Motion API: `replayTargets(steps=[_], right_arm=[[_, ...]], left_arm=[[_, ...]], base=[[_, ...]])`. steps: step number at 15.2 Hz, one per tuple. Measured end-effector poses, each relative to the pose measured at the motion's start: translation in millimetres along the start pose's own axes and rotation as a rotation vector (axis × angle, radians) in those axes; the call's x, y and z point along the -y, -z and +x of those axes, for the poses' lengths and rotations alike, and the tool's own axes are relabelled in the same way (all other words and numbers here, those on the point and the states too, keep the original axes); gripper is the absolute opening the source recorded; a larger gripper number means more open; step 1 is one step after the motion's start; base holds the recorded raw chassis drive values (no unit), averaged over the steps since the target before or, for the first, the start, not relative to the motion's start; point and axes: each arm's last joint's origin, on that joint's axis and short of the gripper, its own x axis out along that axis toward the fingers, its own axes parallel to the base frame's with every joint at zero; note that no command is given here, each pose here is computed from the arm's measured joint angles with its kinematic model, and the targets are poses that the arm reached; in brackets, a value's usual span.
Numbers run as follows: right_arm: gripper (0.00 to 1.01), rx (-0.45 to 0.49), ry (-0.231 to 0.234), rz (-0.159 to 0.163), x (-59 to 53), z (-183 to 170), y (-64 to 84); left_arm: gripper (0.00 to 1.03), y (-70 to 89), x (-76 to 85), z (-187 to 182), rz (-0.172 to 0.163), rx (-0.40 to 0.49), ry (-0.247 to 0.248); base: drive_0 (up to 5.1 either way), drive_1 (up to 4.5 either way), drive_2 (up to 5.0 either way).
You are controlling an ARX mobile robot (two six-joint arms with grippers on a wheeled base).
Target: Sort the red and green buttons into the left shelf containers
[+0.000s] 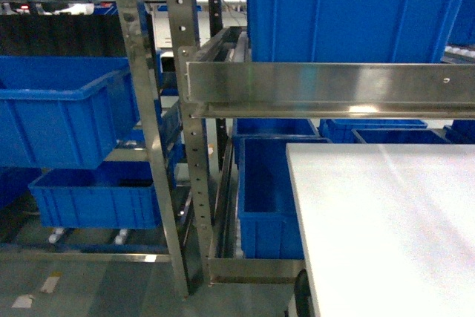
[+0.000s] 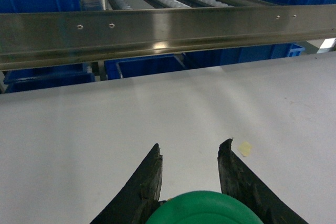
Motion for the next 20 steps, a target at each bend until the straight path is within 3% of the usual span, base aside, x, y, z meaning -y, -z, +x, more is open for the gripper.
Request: replayTargets(steps=[20], right_arm=[[0.29,0.004,-0.002,0.0,-0.1,0.0,-0.4]], left_arm=[[0.31,0.2,0.0,0.0,-0.001,-0.003,-0.002]], base=[[-4.5,3.85,0.9]])
